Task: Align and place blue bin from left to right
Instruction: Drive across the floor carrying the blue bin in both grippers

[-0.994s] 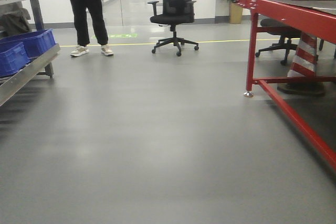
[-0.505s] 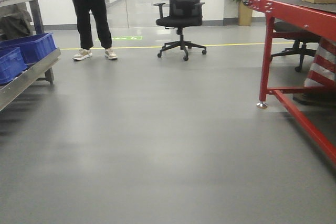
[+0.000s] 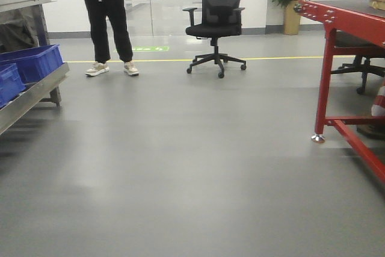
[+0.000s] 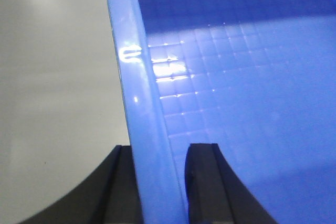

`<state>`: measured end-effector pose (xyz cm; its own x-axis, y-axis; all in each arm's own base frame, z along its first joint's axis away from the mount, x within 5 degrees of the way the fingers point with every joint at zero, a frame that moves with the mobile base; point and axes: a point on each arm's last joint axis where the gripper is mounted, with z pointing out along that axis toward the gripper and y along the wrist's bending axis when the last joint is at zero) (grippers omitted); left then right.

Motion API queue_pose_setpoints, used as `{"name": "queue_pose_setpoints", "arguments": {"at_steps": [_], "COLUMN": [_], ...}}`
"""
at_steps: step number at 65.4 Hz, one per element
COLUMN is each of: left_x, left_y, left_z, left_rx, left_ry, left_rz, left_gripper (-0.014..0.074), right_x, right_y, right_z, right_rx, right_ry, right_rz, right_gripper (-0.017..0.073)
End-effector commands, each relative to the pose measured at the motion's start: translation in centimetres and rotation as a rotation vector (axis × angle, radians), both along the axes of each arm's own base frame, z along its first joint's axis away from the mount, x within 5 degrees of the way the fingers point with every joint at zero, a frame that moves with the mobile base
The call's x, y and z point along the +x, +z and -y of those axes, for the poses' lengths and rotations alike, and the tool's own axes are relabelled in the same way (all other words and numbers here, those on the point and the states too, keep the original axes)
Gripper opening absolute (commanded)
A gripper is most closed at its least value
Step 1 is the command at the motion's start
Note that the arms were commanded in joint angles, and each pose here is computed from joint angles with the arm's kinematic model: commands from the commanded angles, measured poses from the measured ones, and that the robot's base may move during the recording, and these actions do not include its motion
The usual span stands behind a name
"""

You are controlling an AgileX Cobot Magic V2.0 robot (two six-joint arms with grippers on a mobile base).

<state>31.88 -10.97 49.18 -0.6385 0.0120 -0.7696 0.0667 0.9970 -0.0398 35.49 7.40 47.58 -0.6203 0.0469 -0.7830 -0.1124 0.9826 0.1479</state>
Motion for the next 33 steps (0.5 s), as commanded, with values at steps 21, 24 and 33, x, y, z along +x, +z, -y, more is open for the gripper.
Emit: {"name": "queue_pose_setpoints", "arguments": {"at_steps": [21, 24, 33], "left_x": [-0.82, -0.82, -0.82], "left_y": [1.81, 1.81, 1.81], "left_z": [-0.26, -0.26, -0.26], "left_rx": [-0.013, -0.013, -0.013], "left_ry": [-0.023, -0.023, -0.023], "left_rz": [0.106, 0.106, 0.106], "left_gripper": [-0.0009, -0.0009, -0.0009], "right_x": [0.01, 0.01, 0.01], "right_y": [2.18, 2.18, 2.18], "right_z": [0.68, 0.68, 0.68], "right_rx": [-0.032, -0.032, -0.032], "right_ry": [-0.02, -0.02, -0.02], "right_rz": [0.185, 0.185, 0.185], "right_gripper": [-0.007, -0.007, -0.007]}}
